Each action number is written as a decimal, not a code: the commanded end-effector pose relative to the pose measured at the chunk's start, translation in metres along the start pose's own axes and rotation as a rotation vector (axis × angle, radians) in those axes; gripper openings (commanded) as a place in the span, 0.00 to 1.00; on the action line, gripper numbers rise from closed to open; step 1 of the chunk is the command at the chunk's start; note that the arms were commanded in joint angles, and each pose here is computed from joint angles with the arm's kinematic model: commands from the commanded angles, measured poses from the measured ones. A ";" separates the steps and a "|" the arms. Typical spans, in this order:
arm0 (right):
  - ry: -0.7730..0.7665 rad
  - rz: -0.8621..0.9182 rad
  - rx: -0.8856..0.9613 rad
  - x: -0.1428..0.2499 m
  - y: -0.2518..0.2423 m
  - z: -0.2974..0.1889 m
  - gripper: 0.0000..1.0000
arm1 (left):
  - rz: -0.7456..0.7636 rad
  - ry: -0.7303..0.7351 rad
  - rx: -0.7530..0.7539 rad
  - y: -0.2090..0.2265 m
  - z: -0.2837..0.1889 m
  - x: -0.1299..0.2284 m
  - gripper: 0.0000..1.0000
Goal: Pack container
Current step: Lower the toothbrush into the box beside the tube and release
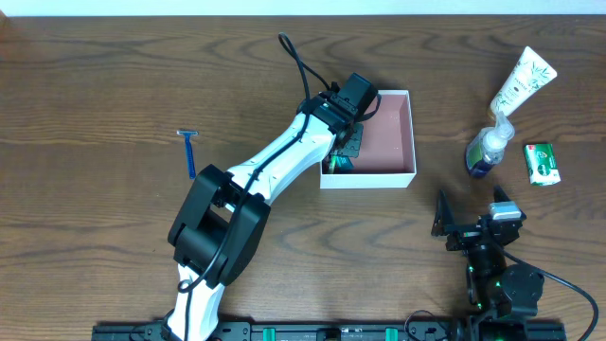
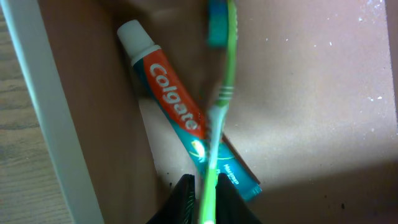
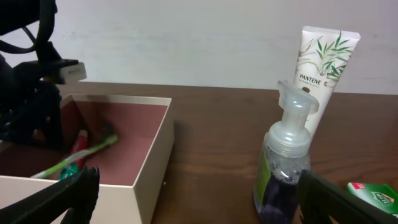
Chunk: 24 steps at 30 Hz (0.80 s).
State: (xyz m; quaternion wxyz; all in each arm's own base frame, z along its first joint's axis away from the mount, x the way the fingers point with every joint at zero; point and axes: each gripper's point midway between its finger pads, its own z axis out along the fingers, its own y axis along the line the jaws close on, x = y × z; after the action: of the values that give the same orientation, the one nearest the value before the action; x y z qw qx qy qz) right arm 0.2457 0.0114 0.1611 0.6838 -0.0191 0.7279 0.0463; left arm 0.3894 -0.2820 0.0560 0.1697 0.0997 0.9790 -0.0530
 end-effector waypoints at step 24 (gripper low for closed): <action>0.000 -0.019 -0.005 0.001 0.002 0.000 0.99 | 0.023 -0.197 0.133 -0.025 -0.096 -0.055 0.24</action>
State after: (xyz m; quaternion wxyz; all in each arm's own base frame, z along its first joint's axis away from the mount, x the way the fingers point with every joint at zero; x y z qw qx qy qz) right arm 0.2457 0.0114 0.1611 0.6838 -0.0191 0.7279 0.0463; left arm 0.3936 -0.2882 0.0792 0.1835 0.1073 0.9748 -0.0676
